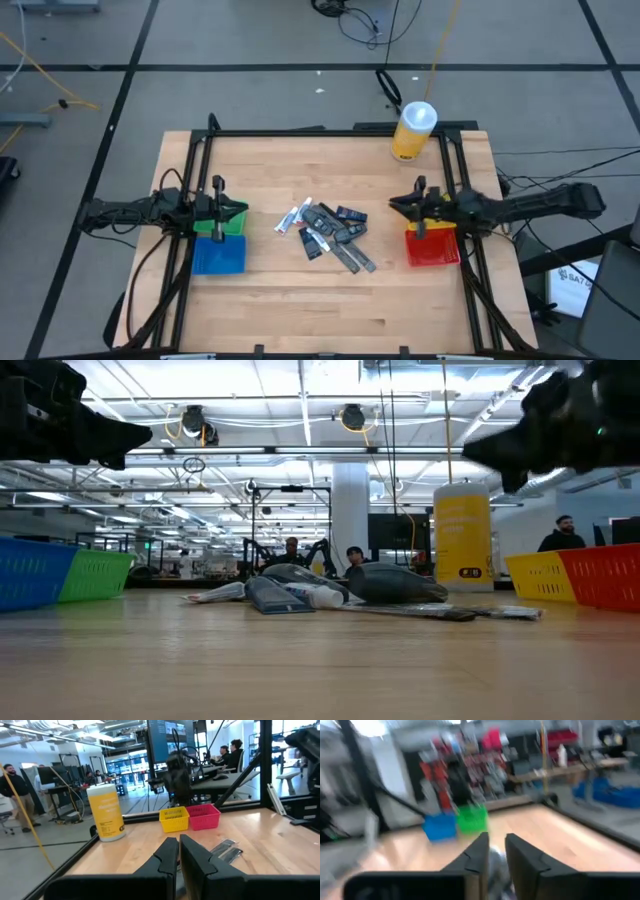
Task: Pick & Place Travel size toiletries
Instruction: Put the blue shave cream into the yellow bin
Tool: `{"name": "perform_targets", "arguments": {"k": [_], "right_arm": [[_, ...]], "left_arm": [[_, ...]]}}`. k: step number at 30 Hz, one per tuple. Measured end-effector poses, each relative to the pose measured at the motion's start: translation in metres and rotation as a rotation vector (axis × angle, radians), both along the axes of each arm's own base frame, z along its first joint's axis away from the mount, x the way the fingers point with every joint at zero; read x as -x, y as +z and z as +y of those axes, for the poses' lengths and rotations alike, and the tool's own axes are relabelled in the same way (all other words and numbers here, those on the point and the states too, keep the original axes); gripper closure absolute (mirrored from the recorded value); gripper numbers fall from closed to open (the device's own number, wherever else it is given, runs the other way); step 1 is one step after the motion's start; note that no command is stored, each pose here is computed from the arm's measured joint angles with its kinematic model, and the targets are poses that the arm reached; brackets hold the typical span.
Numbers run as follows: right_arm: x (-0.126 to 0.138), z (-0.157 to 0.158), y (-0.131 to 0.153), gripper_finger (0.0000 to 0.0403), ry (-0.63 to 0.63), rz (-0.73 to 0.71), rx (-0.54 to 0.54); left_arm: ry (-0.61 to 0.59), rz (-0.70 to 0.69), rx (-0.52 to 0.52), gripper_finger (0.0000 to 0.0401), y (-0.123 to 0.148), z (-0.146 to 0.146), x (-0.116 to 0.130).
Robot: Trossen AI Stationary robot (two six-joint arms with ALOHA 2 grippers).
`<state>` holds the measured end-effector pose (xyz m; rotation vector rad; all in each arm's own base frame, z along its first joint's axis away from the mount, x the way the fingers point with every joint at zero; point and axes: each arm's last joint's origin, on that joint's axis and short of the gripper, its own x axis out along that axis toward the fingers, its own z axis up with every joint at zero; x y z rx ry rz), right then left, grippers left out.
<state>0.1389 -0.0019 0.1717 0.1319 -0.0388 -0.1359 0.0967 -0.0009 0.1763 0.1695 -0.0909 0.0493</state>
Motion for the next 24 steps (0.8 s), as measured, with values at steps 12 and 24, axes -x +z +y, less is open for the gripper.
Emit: {"name": "perform_targets", "arguments": {"k": [12,24], "right_arm": [[-0.065,-0.008,0.006,0.0204,-0.025,0.288,0.033],[-0.137,-0.027,-0.007,0.0123,0.123,0.628,-0.026]], "left_arm": [[0.003,-0.087,0.178,0.0377,0.007,0.001,0.001],[0.026,0.047,0.2,0.0377,-0.004,0.001,-0.008]]}}
